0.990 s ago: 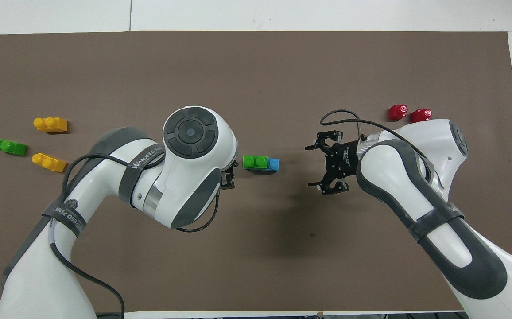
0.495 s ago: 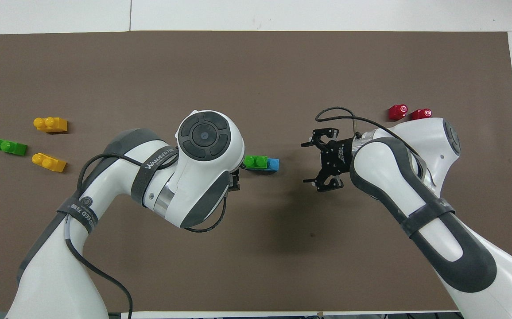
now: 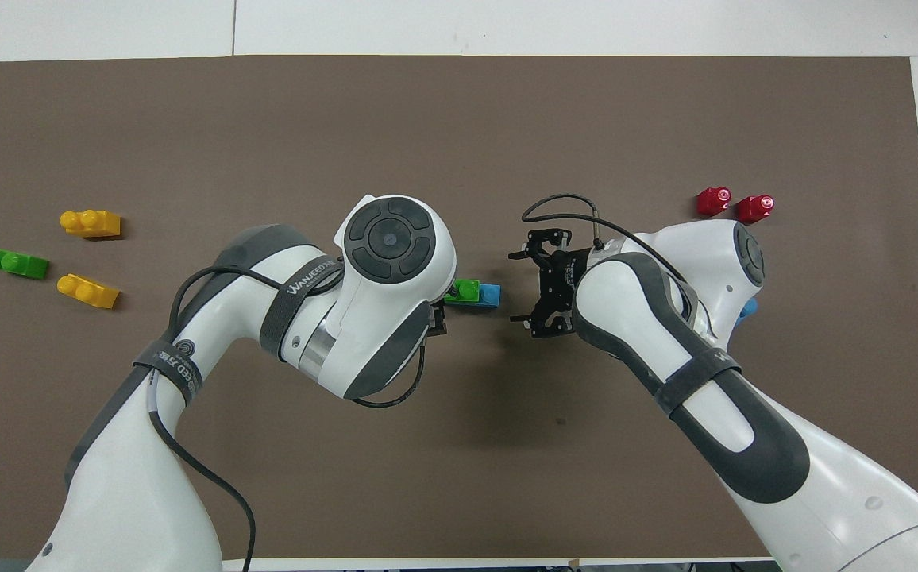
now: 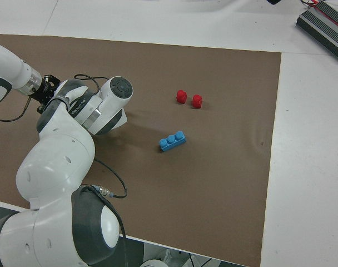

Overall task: Remove green block with left arm and hold with right
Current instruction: 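Lower the left gripper onto green while the right gripper nears the blue end, then close the left gripper on green while the right gripper grips the blue end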

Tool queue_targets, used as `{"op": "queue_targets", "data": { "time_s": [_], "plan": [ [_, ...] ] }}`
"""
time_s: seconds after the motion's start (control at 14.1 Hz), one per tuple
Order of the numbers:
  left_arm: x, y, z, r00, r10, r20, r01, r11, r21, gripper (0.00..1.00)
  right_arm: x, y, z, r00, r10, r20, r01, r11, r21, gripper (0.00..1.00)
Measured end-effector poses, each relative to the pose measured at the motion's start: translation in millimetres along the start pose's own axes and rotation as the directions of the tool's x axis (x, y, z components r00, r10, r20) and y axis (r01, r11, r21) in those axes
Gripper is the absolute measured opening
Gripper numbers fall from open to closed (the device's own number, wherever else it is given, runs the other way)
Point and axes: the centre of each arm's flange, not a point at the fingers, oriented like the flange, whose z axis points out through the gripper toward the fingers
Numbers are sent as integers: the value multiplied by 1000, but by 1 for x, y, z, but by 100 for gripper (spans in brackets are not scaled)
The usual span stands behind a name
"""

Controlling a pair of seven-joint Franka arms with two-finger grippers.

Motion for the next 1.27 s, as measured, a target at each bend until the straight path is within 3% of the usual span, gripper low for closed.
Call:
{"op": "queue_targets", "data": {
  "time_s": [0.71, 1.27],
  "plan": [
    [-8, -3, 2, 1000, -23, 14, 23, 1000, -18, 100, -20, 1, 31, 1000, 10, 3, -10, 999, 49, 100],
    [-16, -10, 14, 999, -39, 9, 39, 999, -8, 100, -25, 9, 52, 1000, -5, -29, 7, 998, 60, 100]
  ]
}}
